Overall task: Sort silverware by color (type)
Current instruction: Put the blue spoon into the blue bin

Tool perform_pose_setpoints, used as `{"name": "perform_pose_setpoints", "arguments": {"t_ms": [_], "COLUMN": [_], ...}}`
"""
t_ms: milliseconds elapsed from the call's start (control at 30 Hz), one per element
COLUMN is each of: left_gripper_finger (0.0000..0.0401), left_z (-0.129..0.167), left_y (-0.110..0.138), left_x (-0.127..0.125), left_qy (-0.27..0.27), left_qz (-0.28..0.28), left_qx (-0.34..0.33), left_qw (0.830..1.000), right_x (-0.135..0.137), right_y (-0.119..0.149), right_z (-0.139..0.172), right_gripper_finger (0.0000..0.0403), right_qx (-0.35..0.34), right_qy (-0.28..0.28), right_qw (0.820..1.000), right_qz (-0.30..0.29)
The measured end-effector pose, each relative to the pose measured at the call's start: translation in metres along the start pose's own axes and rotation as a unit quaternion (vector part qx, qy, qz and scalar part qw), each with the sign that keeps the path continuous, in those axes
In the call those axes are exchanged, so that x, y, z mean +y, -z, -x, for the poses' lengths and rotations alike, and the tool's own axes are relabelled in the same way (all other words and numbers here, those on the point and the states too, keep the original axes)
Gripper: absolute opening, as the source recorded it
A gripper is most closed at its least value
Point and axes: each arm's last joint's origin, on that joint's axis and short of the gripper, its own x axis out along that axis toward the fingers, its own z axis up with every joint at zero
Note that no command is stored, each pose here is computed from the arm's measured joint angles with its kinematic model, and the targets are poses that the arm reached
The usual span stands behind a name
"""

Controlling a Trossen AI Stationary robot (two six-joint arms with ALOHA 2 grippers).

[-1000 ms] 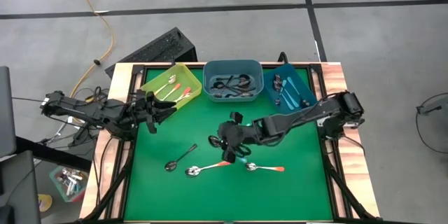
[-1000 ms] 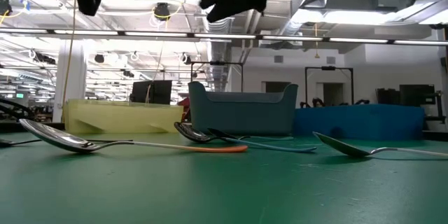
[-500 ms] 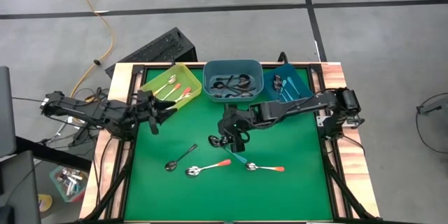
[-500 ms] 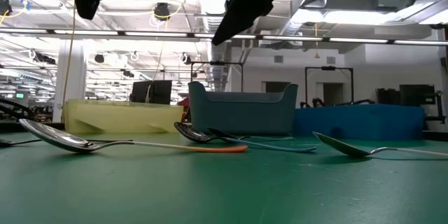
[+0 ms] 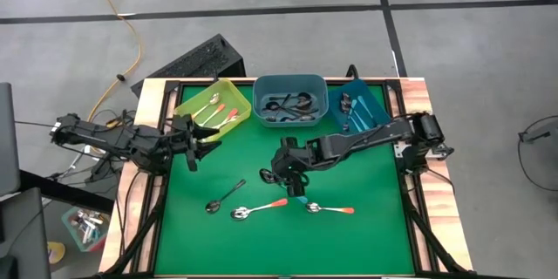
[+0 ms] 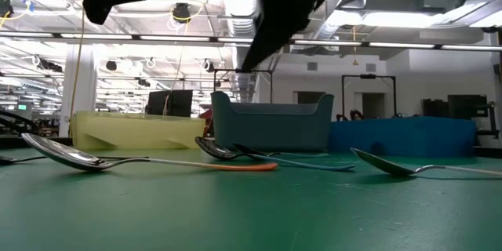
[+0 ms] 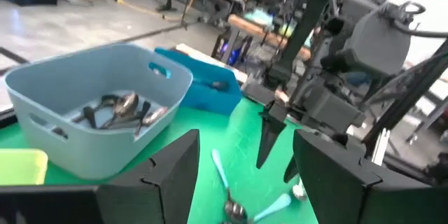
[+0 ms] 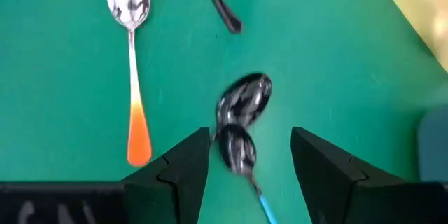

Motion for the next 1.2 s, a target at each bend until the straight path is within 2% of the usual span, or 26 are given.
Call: {"name": "perform_pose_setpoints", "arguments": {"t_ms": [233, 433, 667, 800, 967, 1200], "left_gripper_finger": [0.0215, 0.0215, 0.0215, 0.0215, 0.0215, 0.0215], "left_z": [0.000, 0.000, 0.000, 0.000, 0.000, 0.000], "left_y": [0.005, 0.007, 0.007, 0.008, 0.008, 0.008], "left_x": [0.002, 0.004, 0.004, 0.005, 0.005, 0.005], "left_qy": [-0.006, -0.017, -0.024, -0.035, -0.035, -0.038], "left_qz": [-0.005, -0.012, -0.015, -0.019, -0.016, -0.006], "left_qx": [0.027, 0.032, 0.031, 0.033, 0.032, 0.030], "left_qw": [1.000, 0.999, 0.999, 0.999, 0.999, 0.999], "right_x": [0.011, 0.000, -0.033, -0.048, -0.042, -0.029], "right_y": [0.018, 0.039, 0.051, 0.053, 0.051, 0.059], "right_z": [-0.043, -0.075, -0.074, -0.075, -0.079, -0.082], "right_gripper_finger": [0.0212, 0.0212, 0.0212, 0.0212, 0.0212, 0.0211], "right_qx": [0.077, 0.152, 0.202, 0.201, 0.171, 0.183], "right_qy": [-0.013, -0.016, -0.033, -0.031, -0.030, -0.037], "right_qw": [0.996, 0.984, 0.976, 0.976, 0.982, 0.978], "right_qz": [0.047, 0.095, 0.079, 0.072, 0.078, 0.093]}}
